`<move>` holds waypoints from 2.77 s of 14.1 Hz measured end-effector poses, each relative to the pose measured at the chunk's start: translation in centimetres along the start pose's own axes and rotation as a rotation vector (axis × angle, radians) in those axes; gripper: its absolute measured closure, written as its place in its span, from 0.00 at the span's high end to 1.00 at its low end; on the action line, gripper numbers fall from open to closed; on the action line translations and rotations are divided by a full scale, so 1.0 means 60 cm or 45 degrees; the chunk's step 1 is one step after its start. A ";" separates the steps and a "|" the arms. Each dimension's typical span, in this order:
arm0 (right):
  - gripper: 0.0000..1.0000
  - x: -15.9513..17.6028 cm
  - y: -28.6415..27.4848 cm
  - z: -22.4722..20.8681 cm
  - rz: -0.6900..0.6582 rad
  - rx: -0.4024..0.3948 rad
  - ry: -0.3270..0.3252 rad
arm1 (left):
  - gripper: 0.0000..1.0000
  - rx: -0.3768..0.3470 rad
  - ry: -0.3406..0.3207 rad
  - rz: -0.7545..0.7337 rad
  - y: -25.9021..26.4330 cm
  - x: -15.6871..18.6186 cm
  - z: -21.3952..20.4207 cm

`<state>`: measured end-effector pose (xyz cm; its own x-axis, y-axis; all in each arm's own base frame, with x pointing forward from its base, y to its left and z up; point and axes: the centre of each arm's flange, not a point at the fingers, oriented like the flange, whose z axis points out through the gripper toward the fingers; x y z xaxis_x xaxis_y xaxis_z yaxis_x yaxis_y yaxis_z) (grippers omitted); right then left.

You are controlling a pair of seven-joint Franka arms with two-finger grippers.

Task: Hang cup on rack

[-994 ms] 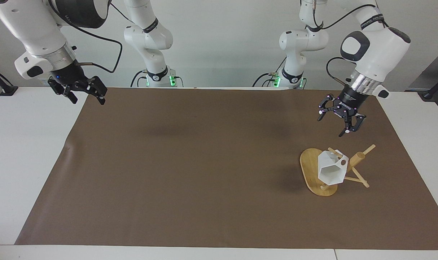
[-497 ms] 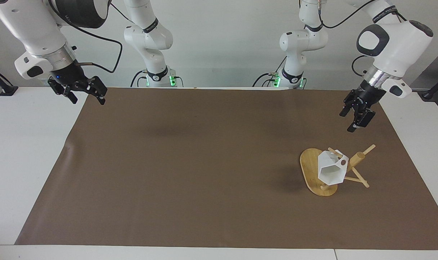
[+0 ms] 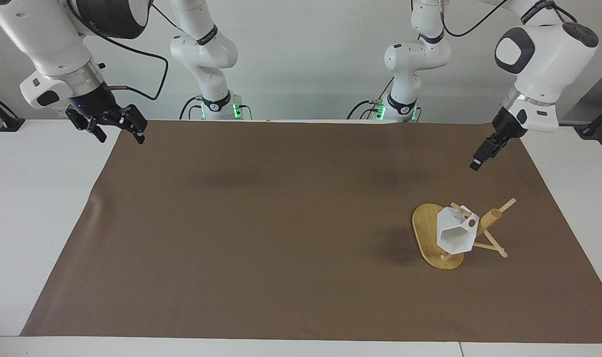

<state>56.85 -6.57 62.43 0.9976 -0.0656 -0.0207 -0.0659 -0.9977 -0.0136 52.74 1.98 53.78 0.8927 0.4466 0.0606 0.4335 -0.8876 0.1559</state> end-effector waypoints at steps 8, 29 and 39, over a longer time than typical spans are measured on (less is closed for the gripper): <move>1.00 0.000 0.000 0.000 0.000 0.000 0.000 | 1.00 0.129 -0.014 0.478 -0.012 0.005 -0.035; 1.00 0.001 -0.021 0.001 -0.029 0.000 -0.002 | 1.00 0.131 -0.125 0.675 0.117 -0.026 -0.132; 1.00 0.001 -0.021 0.001 -0.028 0.000 -0.002 | 1.00 0.131 -0.121 0.699 0.132 -0.034 -0.122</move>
<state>56.97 -5.32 62.40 0.9988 -0.0433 -0.0219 -0.0436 -0.9989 -0.0144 53.42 -5.12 62.10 0.9957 -0.0916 0.0163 -0.0921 -0.9953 0.0296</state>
